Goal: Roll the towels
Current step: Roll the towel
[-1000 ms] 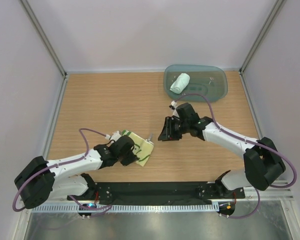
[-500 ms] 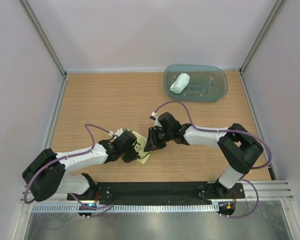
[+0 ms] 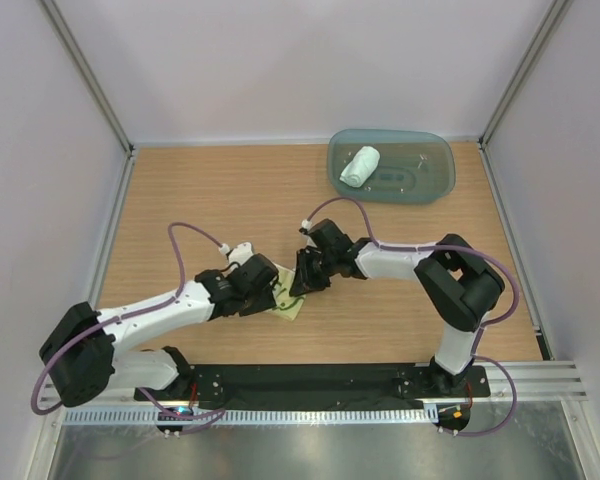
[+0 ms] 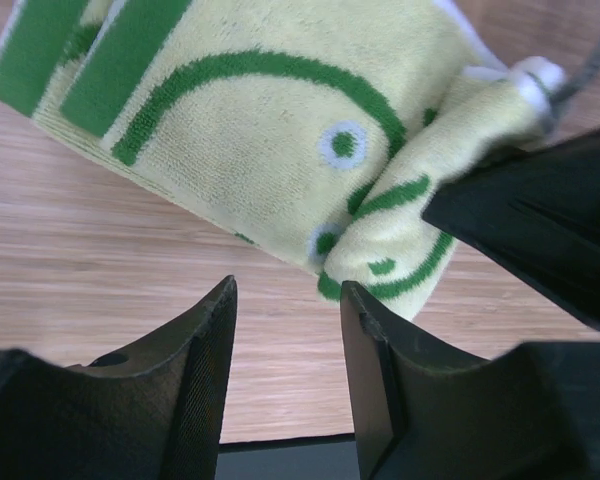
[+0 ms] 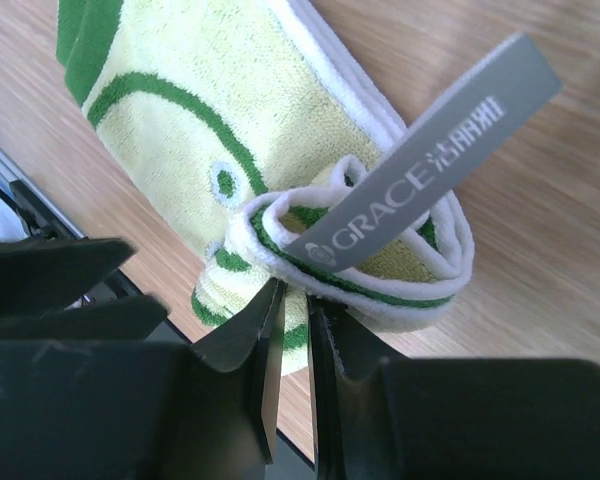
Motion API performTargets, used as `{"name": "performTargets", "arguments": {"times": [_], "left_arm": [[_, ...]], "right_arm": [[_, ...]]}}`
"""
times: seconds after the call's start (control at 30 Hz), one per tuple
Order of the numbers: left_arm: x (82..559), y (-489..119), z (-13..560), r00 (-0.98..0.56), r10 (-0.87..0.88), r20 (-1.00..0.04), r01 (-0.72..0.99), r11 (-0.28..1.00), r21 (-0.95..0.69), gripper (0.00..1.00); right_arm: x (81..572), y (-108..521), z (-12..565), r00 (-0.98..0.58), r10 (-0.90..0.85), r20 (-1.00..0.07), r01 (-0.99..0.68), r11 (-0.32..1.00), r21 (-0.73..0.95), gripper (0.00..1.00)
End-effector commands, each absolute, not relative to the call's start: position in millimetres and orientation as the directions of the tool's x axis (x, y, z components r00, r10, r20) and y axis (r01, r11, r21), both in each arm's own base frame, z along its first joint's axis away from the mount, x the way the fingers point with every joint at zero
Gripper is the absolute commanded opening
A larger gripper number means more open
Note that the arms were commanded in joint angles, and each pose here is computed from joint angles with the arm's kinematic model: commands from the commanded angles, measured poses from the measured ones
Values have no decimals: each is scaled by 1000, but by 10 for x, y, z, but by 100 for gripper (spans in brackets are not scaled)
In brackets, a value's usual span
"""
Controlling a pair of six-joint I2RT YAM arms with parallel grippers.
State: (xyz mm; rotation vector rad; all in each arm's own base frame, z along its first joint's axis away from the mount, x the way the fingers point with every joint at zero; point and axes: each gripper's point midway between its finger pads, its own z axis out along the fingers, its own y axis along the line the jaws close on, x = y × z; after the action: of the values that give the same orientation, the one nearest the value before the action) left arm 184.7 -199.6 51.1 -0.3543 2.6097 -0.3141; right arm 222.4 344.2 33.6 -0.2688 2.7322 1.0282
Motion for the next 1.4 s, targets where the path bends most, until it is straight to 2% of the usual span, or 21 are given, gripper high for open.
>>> {"name": "performTargets", "arguments": {"times": [0.0,0.13,0.27,0.5,0.83,1.03,1.2,1.27,1.37], "left_arm": [[1996,-1777,873,-766,-129,-630,-81,991,-103,48],[1986,-1988,1102,-685,54,-727,65,998,13,52],[1916,-2436,1132,-625,183,-759,224,973,50,62],[1879,-2773,710,-642,319,-697,310,940,145,63],[1891,-2779,265,-685,402,-608,326,915,238,69],[2013,-2648,70,-761,346,-548,286,938,196,54],[1999,-2621,34,-781,326,-532,299,944,139,33],[2002,-2632,54,-780,321,-537,299,945,131,26],[1987,-2640,63,-778,318,-542,306,945,115,20]], "right_arm": [[2327,3428,322,-962,-87,-259,-230,771,594,22],[2307,3455,339,-965,-94,-243,-226,766,602,22],[2307,3474,391,-966,-101,-237,-229,760,609,22],[2305,3476,472,-964,-116,-240,-243,758,605,22],[2306,3457,480,-965,-123,-232,-242,759,604,22],[2334,3409,488,-970,-112,-216,-224,756,615,22],[2360,3318,540,-974,-93,-206,-205,747,632,22],[2412,3274,628,-975,-76,-211,-198,734,650,24],[2498,3217,697,-975,-55,-215,-187,723,665,32]]}}
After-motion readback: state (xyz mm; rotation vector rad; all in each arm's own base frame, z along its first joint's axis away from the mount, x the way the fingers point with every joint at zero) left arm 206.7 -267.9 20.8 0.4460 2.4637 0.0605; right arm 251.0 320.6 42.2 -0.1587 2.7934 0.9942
